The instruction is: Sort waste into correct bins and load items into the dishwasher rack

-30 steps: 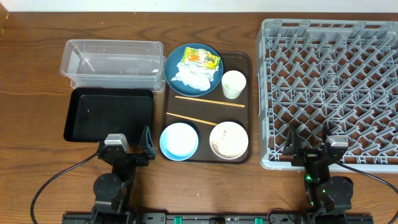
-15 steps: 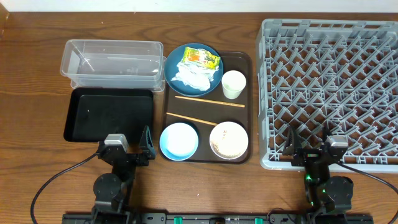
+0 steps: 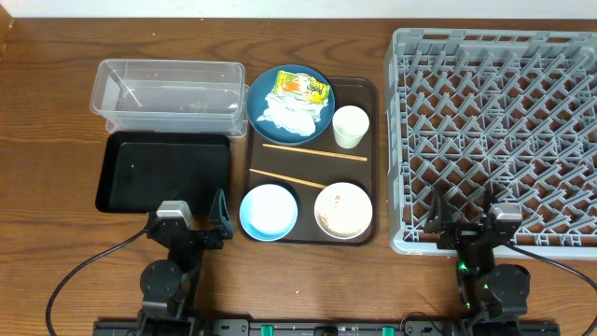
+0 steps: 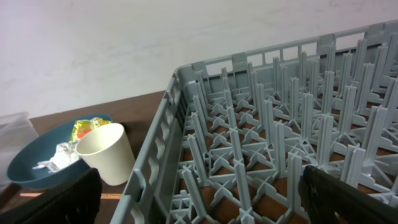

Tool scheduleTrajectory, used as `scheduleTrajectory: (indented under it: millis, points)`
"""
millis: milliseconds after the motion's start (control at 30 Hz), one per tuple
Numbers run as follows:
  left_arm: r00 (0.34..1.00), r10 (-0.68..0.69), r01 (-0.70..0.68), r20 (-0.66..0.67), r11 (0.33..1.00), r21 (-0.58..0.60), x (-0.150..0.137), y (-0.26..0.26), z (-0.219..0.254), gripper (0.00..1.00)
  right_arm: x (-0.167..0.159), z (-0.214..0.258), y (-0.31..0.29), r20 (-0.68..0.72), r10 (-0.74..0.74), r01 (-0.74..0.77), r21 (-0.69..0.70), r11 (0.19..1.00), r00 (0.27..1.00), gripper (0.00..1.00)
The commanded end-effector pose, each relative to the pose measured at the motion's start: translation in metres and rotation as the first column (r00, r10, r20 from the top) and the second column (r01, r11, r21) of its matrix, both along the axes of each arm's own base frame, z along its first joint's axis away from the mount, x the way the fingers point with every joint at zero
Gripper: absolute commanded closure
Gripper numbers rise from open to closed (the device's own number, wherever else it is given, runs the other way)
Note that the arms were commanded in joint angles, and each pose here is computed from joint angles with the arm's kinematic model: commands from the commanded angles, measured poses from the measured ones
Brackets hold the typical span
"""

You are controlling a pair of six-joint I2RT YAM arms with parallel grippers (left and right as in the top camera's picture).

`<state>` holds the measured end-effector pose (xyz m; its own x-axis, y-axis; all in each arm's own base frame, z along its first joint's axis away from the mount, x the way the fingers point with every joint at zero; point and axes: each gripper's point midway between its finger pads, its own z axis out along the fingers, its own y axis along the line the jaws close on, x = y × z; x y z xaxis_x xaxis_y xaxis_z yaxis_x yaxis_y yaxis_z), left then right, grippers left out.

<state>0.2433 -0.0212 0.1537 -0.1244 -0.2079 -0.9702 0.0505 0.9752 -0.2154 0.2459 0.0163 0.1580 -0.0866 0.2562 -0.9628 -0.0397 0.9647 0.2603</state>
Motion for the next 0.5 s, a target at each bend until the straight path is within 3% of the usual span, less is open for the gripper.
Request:
scheduleTrajectory:
  millis: [0,467]
  points:
    - [0.999,0.01,-0.009,-0.043,1.0,0.022,-0.0001,0.0025,-0.0173,0.11,-0.0005,-0.0009,0.0055,0.002,0.024,-0.024,-0.015,1.0,1.0,0.01]
    - [0.999,0.01,-0.009,-0.048,1.0,0.023,0.0001,0.0025,-0.0184,0.11,-0.0003,0.0016,0.0036,0.012,0.014,-0.014,-0.016,1.0,1.0,0.01]
